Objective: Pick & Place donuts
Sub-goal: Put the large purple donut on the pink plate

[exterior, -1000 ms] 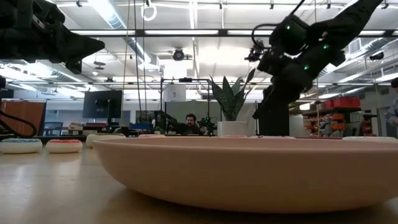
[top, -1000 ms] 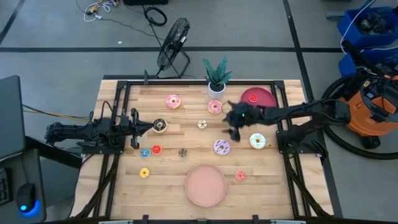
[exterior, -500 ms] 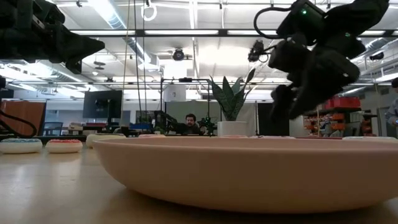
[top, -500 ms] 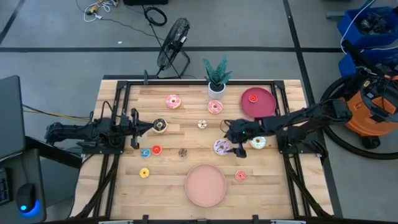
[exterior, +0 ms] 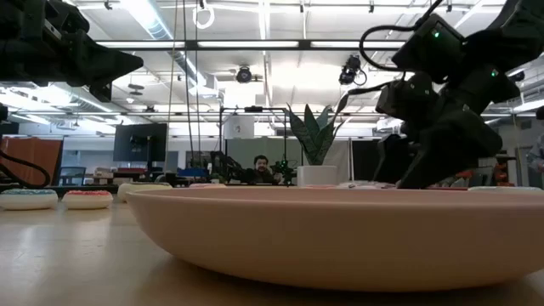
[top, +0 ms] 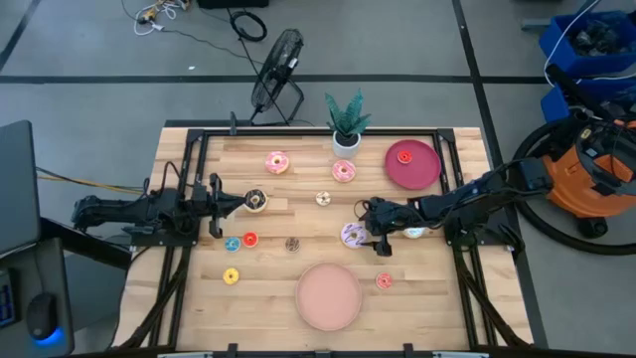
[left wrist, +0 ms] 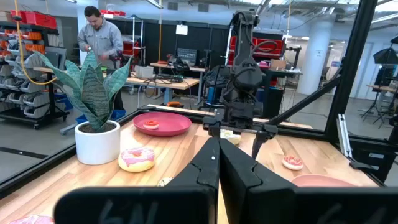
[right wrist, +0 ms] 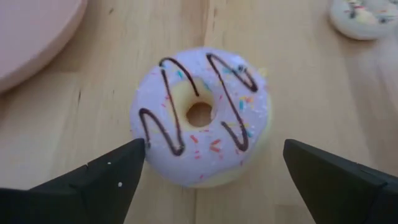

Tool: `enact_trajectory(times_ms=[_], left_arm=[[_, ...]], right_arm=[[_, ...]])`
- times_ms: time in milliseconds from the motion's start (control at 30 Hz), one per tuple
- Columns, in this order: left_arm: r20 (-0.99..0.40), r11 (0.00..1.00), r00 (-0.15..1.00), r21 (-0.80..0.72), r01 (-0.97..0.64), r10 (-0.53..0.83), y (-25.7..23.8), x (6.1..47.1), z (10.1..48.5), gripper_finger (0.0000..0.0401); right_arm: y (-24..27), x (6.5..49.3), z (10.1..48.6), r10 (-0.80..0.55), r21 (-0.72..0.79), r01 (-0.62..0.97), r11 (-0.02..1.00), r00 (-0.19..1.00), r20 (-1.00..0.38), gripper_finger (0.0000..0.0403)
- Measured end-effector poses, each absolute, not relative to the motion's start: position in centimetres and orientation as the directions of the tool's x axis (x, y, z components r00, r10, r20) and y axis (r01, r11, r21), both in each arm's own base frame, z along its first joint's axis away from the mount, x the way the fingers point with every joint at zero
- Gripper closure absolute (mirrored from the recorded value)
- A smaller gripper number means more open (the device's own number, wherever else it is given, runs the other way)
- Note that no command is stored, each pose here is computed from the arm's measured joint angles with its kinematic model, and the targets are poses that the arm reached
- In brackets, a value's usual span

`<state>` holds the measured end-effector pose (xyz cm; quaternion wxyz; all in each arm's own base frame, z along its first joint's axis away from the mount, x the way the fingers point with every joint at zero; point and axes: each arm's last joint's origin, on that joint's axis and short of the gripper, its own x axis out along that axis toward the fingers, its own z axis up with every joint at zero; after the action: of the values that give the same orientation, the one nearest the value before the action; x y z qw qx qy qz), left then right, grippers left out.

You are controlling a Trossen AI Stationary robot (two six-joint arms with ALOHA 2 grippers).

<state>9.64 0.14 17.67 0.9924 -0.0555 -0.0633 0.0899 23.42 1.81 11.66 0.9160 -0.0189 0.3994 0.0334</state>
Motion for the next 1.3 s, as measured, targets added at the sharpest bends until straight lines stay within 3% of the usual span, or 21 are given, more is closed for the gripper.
enact_trajectory(times_ms=[467, 1033, 1300], left_arm=[[0.111, 0.978, 0.976, -0.12, -0.172, 0.185, 0.1, 9.6, 17.6, 0.0389], [0.111, 0.978, 0.976, -0.121, -0.172, 0.186, 0.1, 9.6, 17.6, 0.0389], [0.111, 0.978, 0.976, -0.121, -0.172, 0.185, 0.1, 9.6, 17.6, 0.0389]], right_arm=[[2.3, 25.3, 10.5, 0.093, -0.081, -0.186, 0.979, 0.767, -0.635, 0.0016], [2.7, 26.3, 11.6, 0.191, -0.09, -0.288, 0.953, 0.806, -0.56, 0.0121], [3.0, 27.2, 12.5, 0.274, -0.103, -0.381, 0.919, 0.804, -0.528, 0.0133]])
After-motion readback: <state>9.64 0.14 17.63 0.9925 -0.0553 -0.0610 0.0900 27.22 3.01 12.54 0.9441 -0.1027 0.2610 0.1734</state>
